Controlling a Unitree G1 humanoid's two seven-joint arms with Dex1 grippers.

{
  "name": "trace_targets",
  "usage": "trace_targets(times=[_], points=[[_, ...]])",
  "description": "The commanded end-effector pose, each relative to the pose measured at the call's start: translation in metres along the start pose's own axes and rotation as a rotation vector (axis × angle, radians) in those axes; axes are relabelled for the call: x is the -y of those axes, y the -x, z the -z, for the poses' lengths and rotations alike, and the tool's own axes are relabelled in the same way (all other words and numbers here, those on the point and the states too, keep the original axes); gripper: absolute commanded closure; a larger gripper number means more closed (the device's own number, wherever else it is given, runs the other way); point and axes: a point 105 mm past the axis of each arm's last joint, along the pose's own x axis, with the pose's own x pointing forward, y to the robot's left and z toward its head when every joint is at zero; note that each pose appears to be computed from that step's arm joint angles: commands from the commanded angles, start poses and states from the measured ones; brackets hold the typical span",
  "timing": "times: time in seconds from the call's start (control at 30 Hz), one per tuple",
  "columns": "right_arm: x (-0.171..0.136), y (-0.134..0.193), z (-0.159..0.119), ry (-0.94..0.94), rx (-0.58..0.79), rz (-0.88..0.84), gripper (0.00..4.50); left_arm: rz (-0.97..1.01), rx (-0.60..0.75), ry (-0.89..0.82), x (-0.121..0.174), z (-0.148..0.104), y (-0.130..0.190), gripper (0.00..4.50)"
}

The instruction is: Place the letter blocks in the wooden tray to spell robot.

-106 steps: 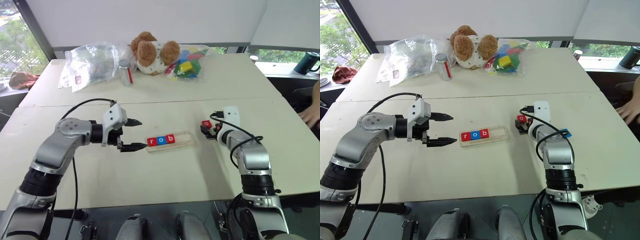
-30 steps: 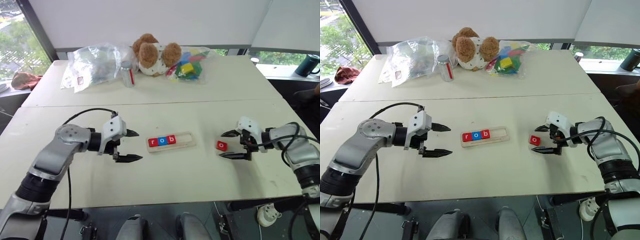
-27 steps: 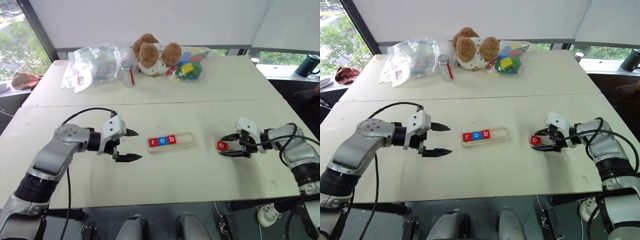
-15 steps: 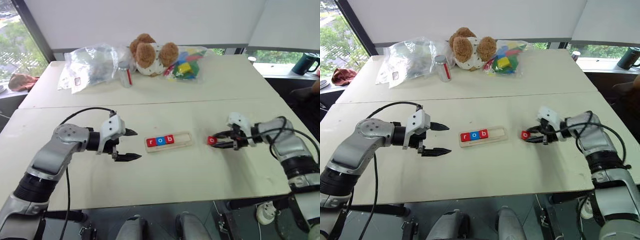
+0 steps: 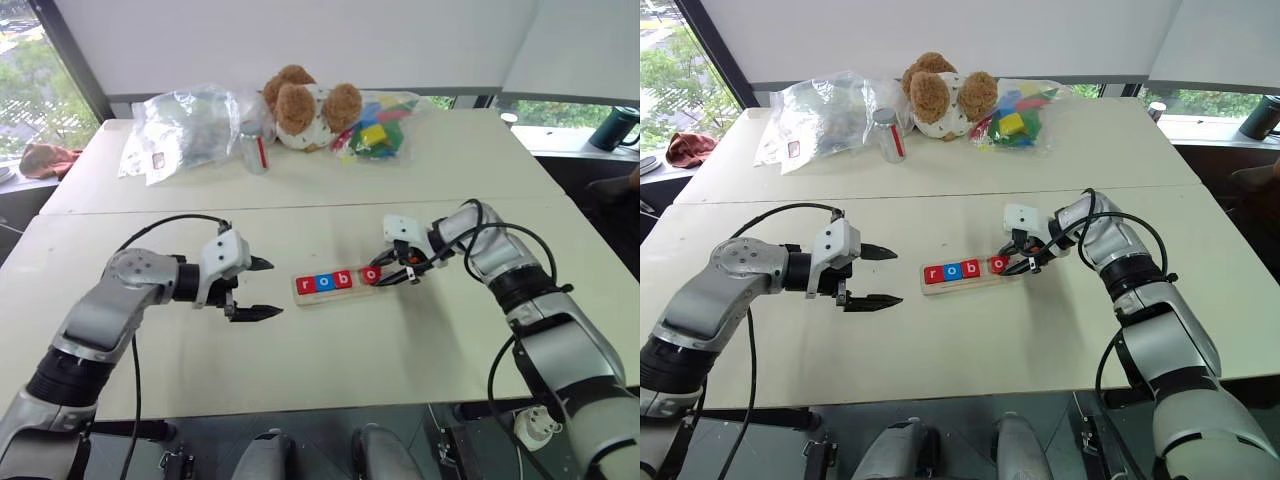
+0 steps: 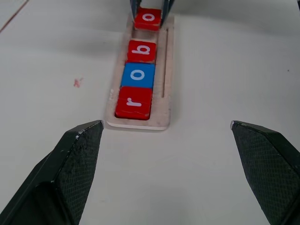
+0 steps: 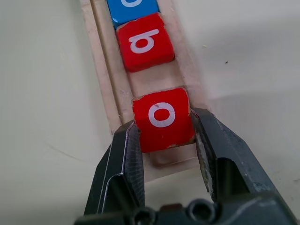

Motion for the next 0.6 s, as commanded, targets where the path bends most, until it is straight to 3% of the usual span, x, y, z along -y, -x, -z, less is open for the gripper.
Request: trace_targets(times=[0.03,0.6], points=[[0.008,0.0,-0.012,0.05,0.007,0.003,3.4,-0.033,0.025,-0.032,-0.001,-0.01,0.007,0.0],[0.004,-0.017,-0.027,0.047,0.051,-0.074,3.4,-0.052,0.024,-0.02,0.001,-0.005,0.005,0.0]])
